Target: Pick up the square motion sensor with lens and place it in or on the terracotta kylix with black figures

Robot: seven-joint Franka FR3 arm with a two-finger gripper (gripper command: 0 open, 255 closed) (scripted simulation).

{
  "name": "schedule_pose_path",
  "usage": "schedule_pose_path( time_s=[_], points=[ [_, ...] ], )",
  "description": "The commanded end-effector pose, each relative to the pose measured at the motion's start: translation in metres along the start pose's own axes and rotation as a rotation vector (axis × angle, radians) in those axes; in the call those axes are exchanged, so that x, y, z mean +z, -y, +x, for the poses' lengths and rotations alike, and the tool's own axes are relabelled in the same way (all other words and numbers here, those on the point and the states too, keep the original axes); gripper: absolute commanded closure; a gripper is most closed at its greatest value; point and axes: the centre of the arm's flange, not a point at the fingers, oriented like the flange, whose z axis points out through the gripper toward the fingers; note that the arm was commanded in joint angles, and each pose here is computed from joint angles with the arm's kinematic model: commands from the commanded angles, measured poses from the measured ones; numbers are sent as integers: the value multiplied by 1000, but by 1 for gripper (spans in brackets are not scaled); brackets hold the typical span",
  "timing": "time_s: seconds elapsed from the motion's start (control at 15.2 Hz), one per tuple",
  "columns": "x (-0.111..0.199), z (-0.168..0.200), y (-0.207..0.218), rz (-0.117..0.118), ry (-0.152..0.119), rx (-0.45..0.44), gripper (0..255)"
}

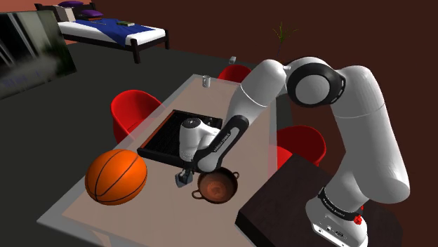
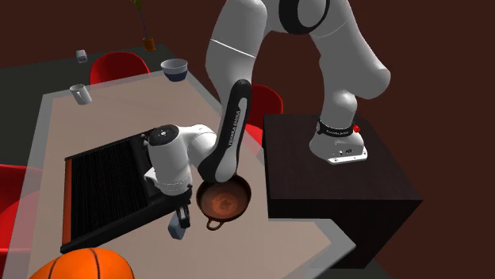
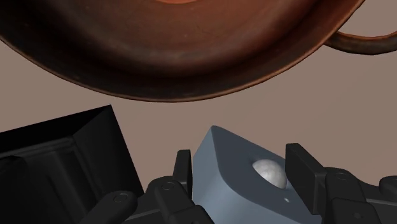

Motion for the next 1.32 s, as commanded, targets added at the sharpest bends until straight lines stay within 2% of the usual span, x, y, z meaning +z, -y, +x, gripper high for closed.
schedule_pose_path(
  time_s=[0.0, 1.25],
  points=[
    [-10, 0, 0, 0, 0, 0, 255],
    [-111, 5, 1, 0, 0, 0, 255]
  ],
)
